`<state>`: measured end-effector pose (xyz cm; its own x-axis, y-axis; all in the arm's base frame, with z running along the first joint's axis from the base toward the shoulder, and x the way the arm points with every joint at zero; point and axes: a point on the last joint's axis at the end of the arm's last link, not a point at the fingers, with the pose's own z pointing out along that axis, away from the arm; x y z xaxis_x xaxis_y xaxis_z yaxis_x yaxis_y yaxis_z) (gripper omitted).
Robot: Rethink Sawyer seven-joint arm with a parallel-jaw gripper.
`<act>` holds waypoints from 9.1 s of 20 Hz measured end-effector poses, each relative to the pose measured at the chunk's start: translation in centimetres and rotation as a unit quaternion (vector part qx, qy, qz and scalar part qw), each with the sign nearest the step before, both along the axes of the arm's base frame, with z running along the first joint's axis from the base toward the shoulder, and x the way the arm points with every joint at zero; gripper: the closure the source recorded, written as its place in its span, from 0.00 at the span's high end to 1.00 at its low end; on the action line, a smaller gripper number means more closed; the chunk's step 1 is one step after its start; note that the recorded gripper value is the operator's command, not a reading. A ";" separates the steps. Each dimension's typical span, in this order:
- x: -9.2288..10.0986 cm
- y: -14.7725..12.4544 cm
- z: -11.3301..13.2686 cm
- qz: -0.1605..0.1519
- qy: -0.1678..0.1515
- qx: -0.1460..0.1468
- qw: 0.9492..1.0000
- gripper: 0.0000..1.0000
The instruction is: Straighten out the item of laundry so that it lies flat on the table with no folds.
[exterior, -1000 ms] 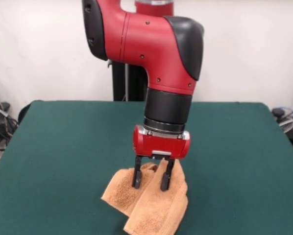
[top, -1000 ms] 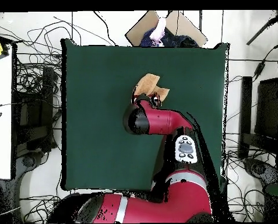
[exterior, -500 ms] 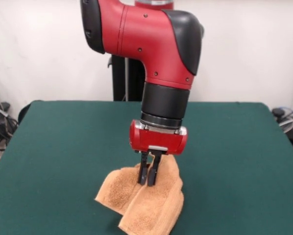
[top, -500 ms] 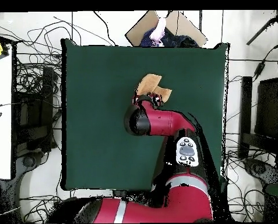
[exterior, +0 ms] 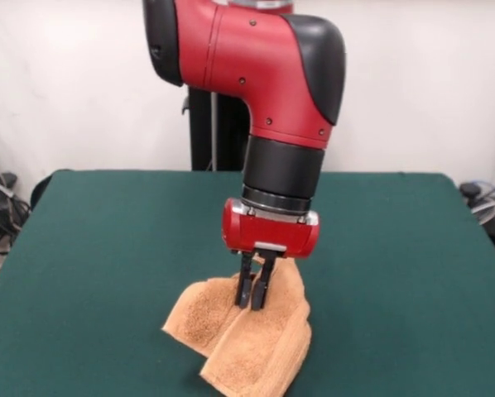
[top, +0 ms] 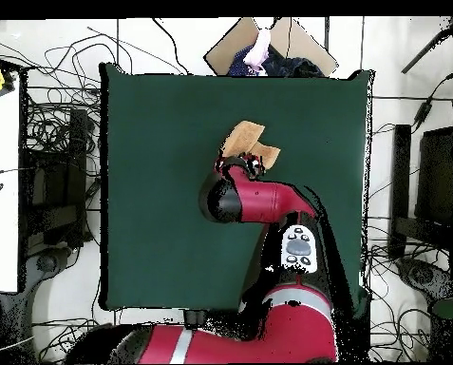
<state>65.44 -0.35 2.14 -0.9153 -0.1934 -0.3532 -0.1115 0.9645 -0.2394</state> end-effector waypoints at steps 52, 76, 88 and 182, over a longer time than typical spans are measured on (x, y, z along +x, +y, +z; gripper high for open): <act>-3.9 6.7 7.2 0.064 0.027 0.028 0.997 0.00; -10.1 15.4 5.0 0.258 0.075 0.071 0.961 0.00; -11.4 15.8 5.4 0.268 0.086 0.100 0.954 0.00; -22.2 5.6 -2.6 0.266 0.105 -0.045 0.957 1.00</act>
<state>43.21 5.25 -0.42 -0.7282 -0.6725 -0.1320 -0.6352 0.7346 -0.2383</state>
